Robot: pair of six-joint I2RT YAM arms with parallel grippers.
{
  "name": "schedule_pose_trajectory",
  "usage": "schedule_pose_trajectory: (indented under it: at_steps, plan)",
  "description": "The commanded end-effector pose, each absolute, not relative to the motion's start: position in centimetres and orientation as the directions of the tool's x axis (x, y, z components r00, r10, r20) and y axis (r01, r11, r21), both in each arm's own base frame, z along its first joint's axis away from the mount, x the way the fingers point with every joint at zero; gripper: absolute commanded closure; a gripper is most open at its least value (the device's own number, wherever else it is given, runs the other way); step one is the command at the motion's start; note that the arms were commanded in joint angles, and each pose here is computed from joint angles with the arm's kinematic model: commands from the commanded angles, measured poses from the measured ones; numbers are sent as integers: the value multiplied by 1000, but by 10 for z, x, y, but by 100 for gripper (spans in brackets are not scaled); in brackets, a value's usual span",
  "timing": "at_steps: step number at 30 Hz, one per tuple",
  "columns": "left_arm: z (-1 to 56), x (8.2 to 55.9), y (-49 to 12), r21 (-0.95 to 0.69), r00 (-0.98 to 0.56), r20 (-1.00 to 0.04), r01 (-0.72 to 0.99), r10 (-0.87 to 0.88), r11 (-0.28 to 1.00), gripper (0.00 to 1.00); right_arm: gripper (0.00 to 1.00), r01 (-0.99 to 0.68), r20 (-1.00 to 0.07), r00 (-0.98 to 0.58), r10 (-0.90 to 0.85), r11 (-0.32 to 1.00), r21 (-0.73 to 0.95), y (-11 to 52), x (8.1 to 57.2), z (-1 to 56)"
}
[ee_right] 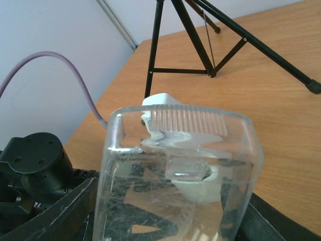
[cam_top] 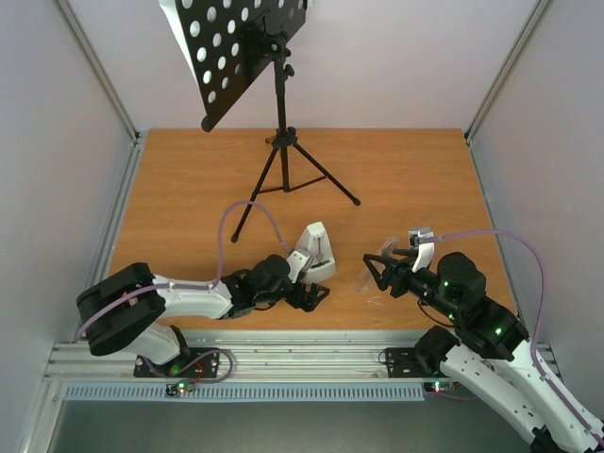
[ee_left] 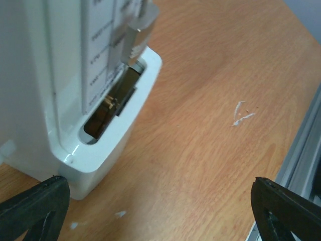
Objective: Pack up the instrument practice props
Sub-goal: Adjust the metronome at the center of the board.
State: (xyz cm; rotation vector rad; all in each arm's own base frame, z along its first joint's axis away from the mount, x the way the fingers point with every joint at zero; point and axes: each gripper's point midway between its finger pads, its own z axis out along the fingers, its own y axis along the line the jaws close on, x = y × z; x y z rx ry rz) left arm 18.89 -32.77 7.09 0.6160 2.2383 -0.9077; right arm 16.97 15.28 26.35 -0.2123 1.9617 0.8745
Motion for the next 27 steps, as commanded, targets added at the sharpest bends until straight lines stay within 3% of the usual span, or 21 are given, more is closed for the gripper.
schedule_pose_trajectory:
  at_steps: [1, 11, 27]
  plan:
    - [96, 189, -358, -441, -607, -774, 721, 181, 534, 1, 45, -480, -833, -516, 199, 738, 474, 150, 170, 265]
    - [99, 181, -372, -475, -603, -778, 748, 177, 464, 1, 45, -492, -857, -498, 133, 770, 406, 150, 175, 258]
    - [140, 215, -284, -524, -668, -744, 603, 22, 601, 1, 46, -482, -869, -494, 23, 825, 296, 158, 199, 246]
